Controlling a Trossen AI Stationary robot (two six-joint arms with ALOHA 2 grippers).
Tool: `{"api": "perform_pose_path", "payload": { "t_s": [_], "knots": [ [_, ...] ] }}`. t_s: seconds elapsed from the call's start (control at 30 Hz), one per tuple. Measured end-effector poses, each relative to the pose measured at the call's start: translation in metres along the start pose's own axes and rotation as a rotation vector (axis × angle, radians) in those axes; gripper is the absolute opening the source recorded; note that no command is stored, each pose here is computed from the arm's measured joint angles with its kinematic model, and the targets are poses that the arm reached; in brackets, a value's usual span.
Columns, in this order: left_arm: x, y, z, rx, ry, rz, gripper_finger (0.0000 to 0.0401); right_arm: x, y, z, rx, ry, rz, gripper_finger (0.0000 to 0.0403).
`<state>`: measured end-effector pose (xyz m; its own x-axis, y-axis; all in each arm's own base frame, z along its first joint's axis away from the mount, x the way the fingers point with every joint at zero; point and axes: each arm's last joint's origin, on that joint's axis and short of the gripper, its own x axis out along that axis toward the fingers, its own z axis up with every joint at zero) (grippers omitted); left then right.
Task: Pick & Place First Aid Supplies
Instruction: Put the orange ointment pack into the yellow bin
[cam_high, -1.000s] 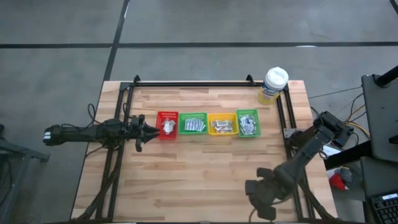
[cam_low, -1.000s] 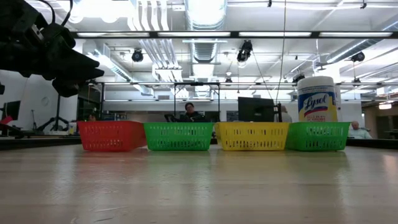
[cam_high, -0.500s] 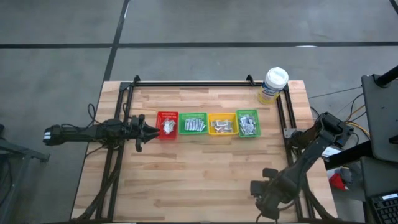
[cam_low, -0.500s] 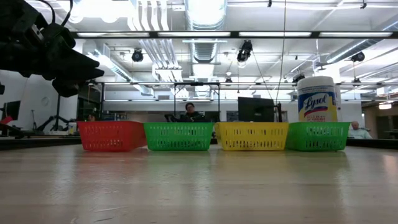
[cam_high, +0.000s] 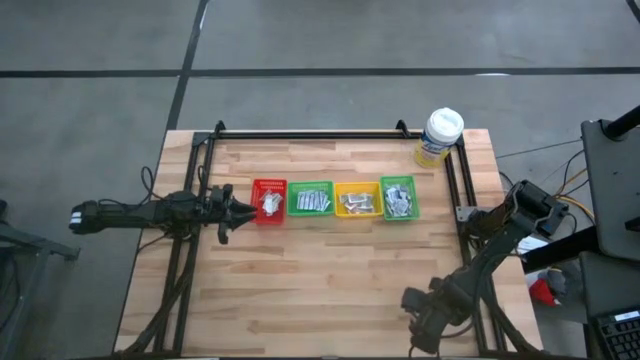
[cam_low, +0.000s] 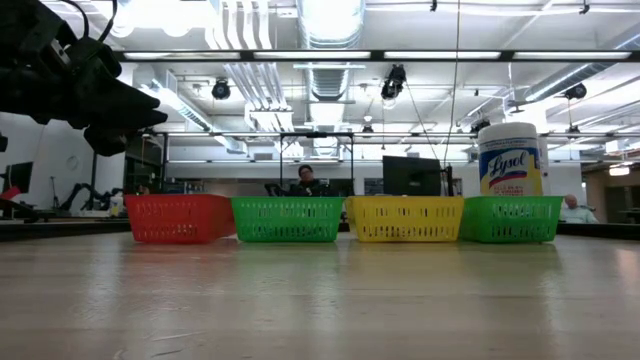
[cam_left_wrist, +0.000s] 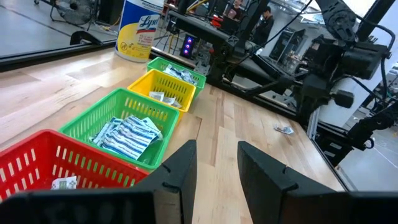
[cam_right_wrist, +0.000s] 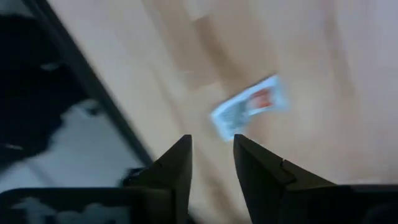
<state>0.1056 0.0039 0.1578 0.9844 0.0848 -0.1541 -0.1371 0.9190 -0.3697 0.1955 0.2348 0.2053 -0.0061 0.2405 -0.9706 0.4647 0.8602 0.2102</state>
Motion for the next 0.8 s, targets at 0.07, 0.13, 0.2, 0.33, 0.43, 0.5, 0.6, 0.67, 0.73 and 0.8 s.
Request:
{"api": "perform_pose_path", "payload": {
  "t_s": [0.07,0.13,0.2,0.33,0.43,0.5,0.6,0.67,0.73,0.8],
  "knots": [
    [0.0,0.0,0.0,0.0,0.0,0.0,0.0113,0.004,0.003,0.001,0.085,0.011,0.058,0.0125],
    [0.0,0.0,0.0,0.0,0.0,0.0,0.0113,0.007,0.006,0.001,0.162,0.01,0.101,0.0135],
    [0.0,0.0,0.0,0.0,0.0,0.0,0.0113,0.01,0.006,0.001,0.204,0.011,0.122,0.0146],
    [0.0,0.0,0.0,0.001,0.0,0.0,0.0113,0.016,0.0,0.001,0.255,0.016,0.098,0.017],
    [0.0,0.0,0.0,0.001,0.0,0.0,0.0113,0.021,-0.004,0.001,0.299,0.019,0.079,0.0187],
    [0.0,0.0,0.0,0.001,0.0,0.0,0.0113,0.023,-0.007,0.001,0.329,0.021,0.066,0.0197],
    [0.0,0.0,0.0,0.001,0.0,0.0,0.0113,0.028,-0.011,0.001,0.378,0.023,0.05,0.0208],
    [0.0,0.0,0.0,0.001,0.0,0.0,0.0113,0.03,-0.014,0.001,0.401,0.023,0.04,0.0213],
    [0.0,0.0,0.0,0.001,0.0,0.0,0.0113,0.033,-0.016,0.0,0.424,0.024,0.033,0.0217],
    [0.0,0.0,0.0,0.001,0.0,0.0,0.0113,0.035,-0.019,0.0,0.454,0.024,0.025,0.0221]
  ]
}}
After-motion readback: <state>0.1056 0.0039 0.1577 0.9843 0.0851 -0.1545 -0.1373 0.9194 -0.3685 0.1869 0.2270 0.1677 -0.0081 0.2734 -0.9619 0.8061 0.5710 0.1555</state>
